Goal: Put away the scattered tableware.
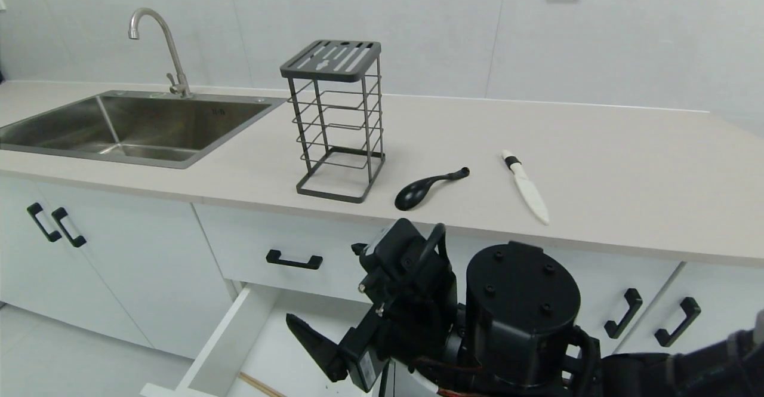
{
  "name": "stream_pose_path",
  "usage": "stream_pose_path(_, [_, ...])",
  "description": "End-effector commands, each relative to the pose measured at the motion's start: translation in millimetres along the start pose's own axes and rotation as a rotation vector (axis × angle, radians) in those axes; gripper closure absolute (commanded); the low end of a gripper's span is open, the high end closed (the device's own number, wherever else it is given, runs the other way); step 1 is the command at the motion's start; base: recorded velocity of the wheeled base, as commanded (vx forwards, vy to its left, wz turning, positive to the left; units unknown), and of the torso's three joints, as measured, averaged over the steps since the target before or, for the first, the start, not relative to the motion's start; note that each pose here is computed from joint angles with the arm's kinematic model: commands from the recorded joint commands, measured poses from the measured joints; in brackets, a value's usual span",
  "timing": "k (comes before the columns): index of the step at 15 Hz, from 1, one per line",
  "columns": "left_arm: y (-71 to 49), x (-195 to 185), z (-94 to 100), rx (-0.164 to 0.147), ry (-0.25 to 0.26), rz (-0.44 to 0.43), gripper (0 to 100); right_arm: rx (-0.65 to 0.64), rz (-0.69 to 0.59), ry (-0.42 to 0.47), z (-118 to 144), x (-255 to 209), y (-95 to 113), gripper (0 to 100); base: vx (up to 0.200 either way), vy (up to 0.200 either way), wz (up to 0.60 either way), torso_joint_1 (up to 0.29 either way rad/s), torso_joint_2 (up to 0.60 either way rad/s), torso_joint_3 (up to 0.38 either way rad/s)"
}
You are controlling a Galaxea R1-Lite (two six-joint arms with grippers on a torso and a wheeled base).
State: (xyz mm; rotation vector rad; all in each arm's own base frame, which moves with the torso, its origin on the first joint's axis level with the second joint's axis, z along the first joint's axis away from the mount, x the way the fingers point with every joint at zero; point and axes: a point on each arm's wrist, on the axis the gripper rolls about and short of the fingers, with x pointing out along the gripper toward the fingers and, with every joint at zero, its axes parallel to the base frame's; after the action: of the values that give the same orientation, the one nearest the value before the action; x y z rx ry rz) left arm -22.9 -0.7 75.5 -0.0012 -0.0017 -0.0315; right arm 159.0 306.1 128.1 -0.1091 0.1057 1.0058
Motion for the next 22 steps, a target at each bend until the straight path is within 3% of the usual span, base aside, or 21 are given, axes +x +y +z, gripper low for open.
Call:
stream_pose_path(1, [0.0,0.1,0.1,0.0,0.0,0.001,0,-0.001,0.002,0.004,-1.3,1.0,0.4,0,0.0,0.0,0.0,0.046,-0.47,-0.217])
stream_pose_path(11, [0.0,0.1,0.1,0.0,0.0,0.001,0,-0.008,0.018,0.11,6.9,14.7,-1.4,0,0.0,0.0,0.0,0.302,-0.5,-0.238])
stream_pose_path(18, [0.0,0.1,0.1,0.0,0.0,0.001,0,-0.017,0.031,0.276,0.5,18.4,-2.8,0,0.0,0.0,0.0,0.288,-0.56,-0.271])
stream_pose_path(22, [0.0,0.1,0.1,0.0,0.0,0.001,0,0.01,0.173,0.391,-9.3,31.0,-4.3,0,0.0,0.0,0.0,0.16,-0.3,-0.146])
